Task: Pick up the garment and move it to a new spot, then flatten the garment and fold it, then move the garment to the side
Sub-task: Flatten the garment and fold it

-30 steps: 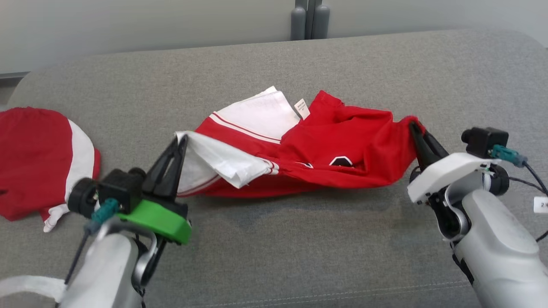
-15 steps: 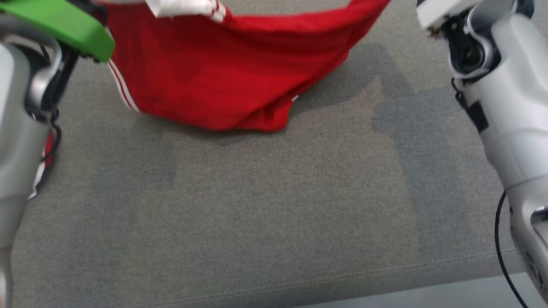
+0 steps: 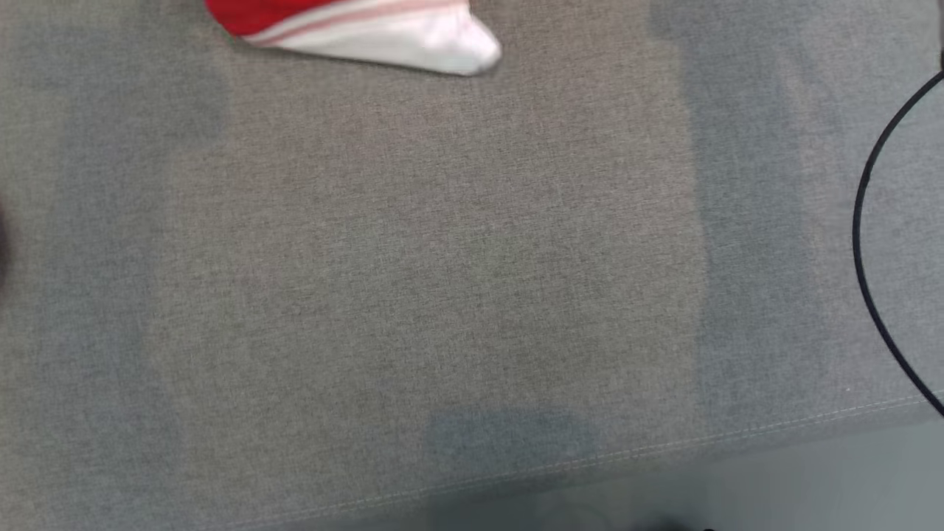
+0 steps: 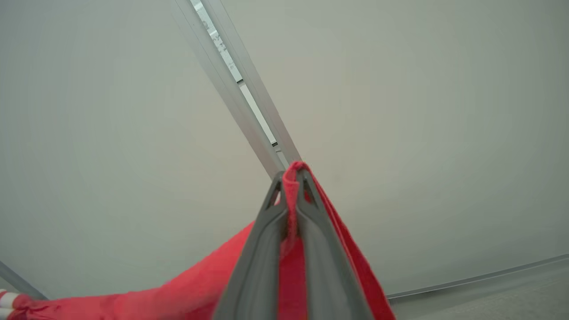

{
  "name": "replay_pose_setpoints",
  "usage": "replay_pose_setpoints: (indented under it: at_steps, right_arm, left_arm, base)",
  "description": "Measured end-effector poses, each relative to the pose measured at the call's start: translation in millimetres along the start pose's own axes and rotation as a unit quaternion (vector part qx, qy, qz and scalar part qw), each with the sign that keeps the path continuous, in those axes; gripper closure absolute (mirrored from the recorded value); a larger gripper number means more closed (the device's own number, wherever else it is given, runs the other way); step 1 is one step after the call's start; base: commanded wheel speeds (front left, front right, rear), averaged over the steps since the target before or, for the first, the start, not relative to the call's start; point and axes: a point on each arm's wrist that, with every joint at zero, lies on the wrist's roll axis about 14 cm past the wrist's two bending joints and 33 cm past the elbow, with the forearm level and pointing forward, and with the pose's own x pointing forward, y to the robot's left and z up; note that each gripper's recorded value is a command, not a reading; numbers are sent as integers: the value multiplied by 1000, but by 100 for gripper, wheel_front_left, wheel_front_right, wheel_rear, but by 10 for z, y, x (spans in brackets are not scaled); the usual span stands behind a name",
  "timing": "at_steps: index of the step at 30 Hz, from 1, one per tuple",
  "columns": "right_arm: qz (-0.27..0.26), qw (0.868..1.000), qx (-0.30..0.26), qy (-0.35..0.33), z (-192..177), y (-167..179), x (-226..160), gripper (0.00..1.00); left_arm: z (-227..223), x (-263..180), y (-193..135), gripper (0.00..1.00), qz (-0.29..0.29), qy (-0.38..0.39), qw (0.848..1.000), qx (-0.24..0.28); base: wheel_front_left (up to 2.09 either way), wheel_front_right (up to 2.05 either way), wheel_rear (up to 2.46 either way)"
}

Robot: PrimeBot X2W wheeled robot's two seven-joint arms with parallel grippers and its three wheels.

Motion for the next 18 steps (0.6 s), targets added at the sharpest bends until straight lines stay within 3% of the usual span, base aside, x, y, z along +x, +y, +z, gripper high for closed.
replay_pose_setpoints:
  at_steps: [8, 9, 14, 18]
  right_arm:
    - [21, 996, -31, -86, 780, 298, 83, 100]
    - [19, 995, -26, -93, 817, 291, 96, 100]
    - [21, 996, -39, -83, 625, 255, 178, 100]
    - [14, 997, -45, -68, 405, 141, 243, 100]
  left_arm:
    - [928, 187, 150, 100, 30, -110, 993, 26]
    - [1005, 197, 141, 100, 33, -131, 991, 8]
    - [716, 260, 131, 100, 31, -111, 993, 12]
    - [395, 292, 213, 100, 44, -88, 995, -16]
  base:
    - [0, 0, 0]
    - [0, 0, 0]
    - [0, 0, 0]
    - [0, 0, 0]
